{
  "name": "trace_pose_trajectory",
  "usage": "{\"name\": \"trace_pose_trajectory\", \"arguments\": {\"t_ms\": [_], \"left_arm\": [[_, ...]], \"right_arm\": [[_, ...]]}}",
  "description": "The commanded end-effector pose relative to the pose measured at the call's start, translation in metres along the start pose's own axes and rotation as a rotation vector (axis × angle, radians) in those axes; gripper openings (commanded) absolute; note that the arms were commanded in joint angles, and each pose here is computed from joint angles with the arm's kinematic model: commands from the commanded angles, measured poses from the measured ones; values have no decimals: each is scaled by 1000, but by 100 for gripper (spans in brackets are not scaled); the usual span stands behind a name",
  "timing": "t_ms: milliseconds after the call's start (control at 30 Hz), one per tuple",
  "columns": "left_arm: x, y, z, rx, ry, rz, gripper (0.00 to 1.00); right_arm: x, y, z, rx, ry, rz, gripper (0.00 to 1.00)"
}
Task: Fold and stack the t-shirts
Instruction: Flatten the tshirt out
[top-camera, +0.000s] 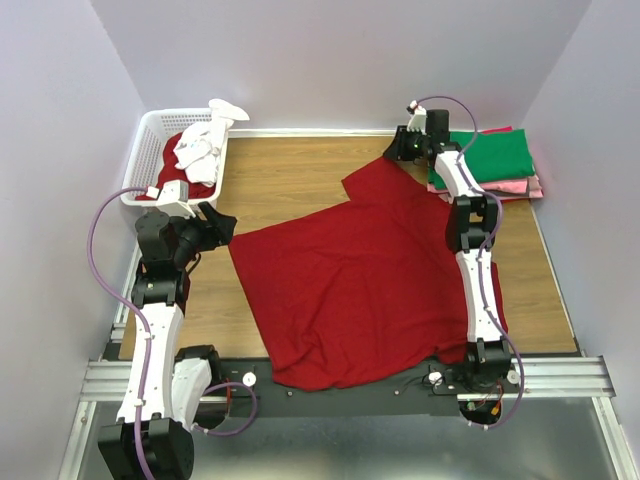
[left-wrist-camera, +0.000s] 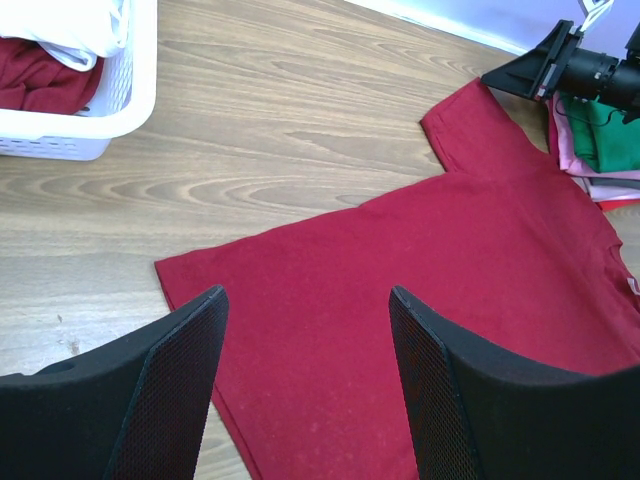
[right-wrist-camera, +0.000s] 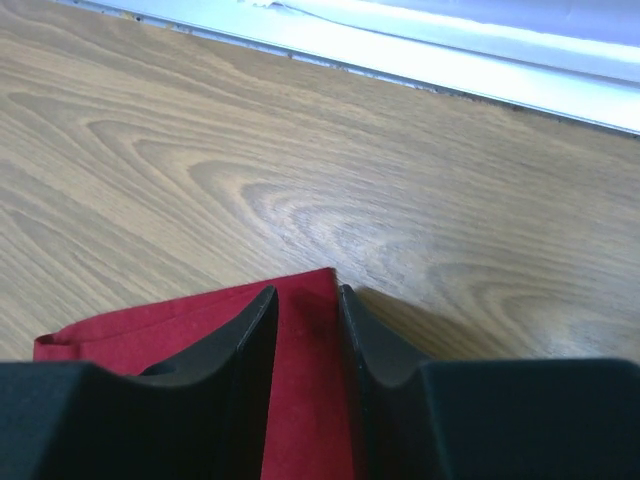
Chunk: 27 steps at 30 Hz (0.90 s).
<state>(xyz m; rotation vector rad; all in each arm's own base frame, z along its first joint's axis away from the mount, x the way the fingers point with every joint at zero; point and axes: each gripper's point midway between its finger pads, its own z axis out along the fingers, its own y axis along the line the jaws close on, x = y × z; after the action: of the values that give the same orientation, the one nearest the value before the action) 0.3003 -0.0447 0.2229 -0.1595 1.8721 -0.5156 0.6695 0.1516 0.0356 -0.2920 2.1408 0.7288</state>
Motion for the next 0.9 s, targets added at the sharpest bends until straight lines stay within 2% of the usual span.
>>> {"name": "trace_pose_trajectory", "arguments": {"t_ms": [0, 133, 367, 533, 667, 733, 867], "left_arm": [[0, -2, 0, 16, -4, 14, 73], [0, -3, 0, 16, -7, 15, 73], [-1, -4, -1, 20, -13, 18, 73], [-2, -4, -1, 21, -15, 17, 73], [1, -4, 1, 28, -4, 13, 73], [10, 3, 7, 8, 29, -12, 73], [40, 31, 24, -131, 161, -94, 65]], "right_arm": [[15, 7, 3, -23, 39, -14, 38], [16, 9, -2, -18, 51, -15, 37], [22, 10, -5, -14, 80, -19, 24], [19, 6, -7, 5, 75, -35, 10], [-1, 7, -9, 19, 33, -63, 0], [-20, 11, -14, 15, -6, -83, 0], [-46, 29, -27, -14, -47, -105, 0]]}}
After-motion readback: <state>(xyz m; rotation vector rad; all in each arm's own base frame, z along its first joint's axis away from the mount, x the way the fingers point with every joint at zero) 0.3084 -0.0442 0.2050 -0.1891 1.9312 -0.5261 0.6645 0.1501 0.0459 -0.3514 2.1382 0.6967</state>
